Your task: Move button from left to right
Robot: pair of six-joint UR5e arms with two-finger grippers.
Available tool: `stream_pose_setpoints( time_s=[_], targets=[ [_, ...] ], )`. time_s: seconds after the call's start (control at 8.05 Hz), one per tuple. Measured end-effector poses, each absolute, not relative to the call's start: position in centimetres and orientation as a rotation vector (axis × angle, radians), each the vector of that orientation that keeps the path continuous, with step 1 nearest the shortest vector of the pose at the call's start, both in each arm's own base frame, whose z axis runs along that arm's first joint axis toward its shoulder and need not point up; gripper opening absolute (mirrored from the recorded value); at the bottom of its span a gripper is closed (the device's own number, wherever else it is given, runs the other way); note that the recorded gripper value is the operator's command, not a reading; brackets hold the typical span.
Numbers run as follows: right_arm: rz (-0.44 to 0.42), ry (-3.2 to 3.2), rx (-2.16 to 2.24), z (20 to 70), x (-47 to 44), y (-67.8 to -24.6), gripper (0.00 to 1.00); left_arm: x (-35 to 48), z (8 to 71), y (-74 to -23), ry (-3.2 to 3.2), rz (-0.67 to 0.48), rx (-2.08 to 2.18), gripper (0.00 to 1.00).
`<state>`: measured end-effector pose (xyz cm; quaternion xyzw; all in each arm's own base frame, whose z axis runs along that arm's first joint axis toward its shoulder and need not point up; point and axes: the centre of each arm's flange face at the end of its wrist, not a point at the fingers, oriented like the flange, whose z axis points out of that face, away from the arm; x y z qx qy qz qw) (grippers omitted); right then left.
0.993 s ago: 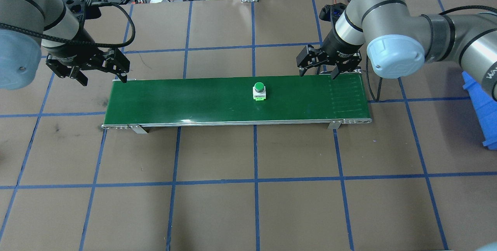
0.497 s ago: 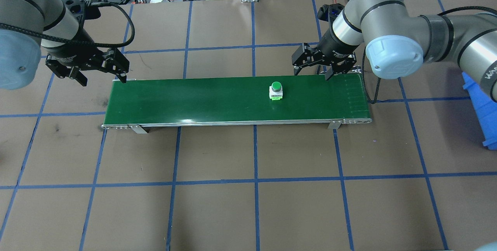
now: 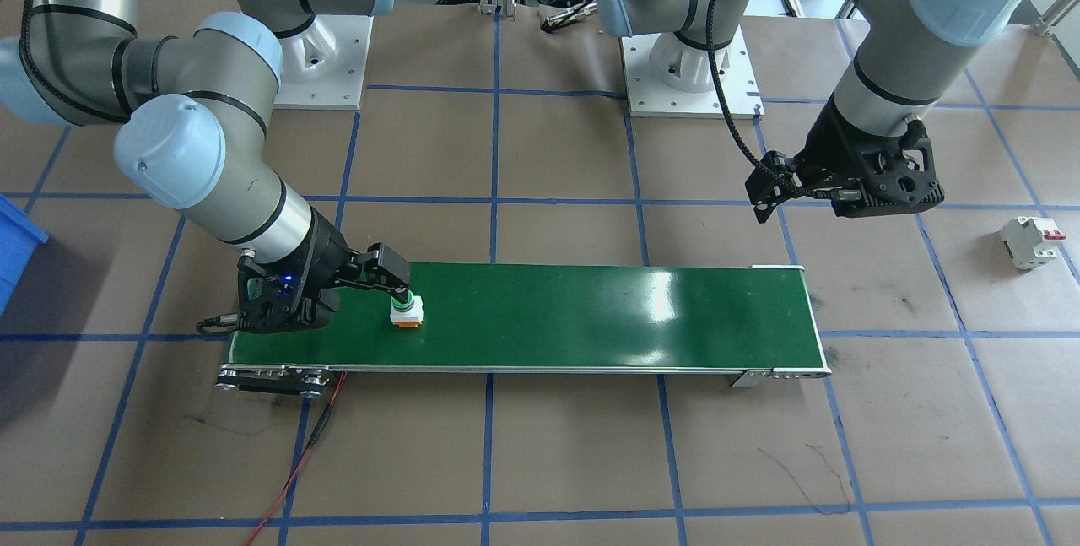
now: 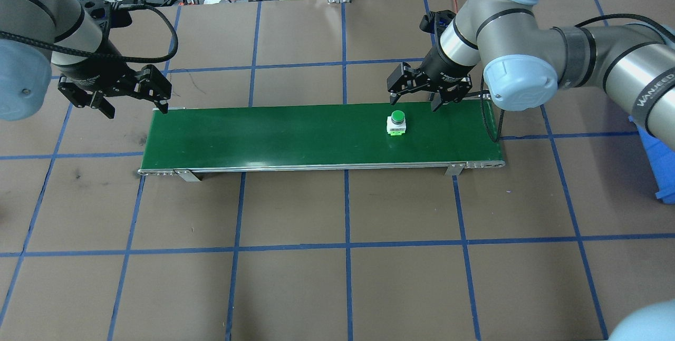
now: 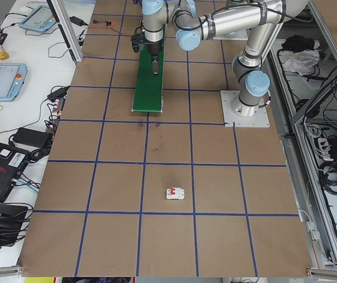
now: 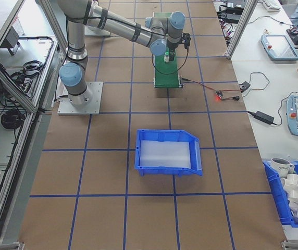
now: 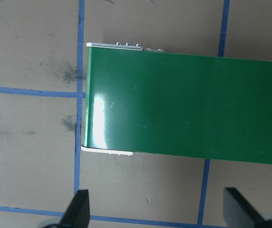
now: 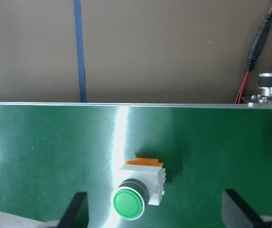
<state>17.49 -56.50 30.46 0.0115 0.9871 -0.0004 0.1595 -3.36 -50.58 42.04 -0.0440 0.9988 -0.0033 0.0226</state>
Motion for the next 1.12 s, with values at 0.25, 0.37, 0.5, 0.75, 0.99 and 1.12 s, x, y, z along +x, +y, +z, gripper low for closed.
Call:
stream_pose_setpoints(
  time_s=[0.25, 0.37, 0.5, 0.75, 0.99, 1.12],
  targets=[
    [0.025, 2.832, 0.031, 29.2, 17.5, -56.8, 0.88, -3.3, 42.0, -50.6, 3.094, -0.007, -0.139, 1.0],
    [0.044, 2.863, 0.031, 28.3, 17.2, -56.9, 0.77, -3.2, 41.9, -50.6, 3.094, -0.006, -0.141, 1.0],
    [0.059, 2.897, 0.026, 27.6, 16.9, -56.9, 0.56, -3.1, 41.9, -50.6, 3.094, -0.005, -0.143, 1.0],
    [0.086, 2.971, 0.017, 26.6, 16.1, -56.7, 0.01, -2.7, 42.4, -50.6, 3.091, -0.022, -0.153, 1.0],
    [0.083, 3.022, -0.017, 26.6, 15.5, -56.6, 0.0, -2.3, 42.9, -50.7, 3.089, -0.049, -0.167, 1.0],
    [0.071, 3.046, -0.064, 27.0, 15.1, -56.6, 0.0, -2.2, 42.8, -50.7, 3.089, -0.047, -0.169, 1.0]
  ],
)
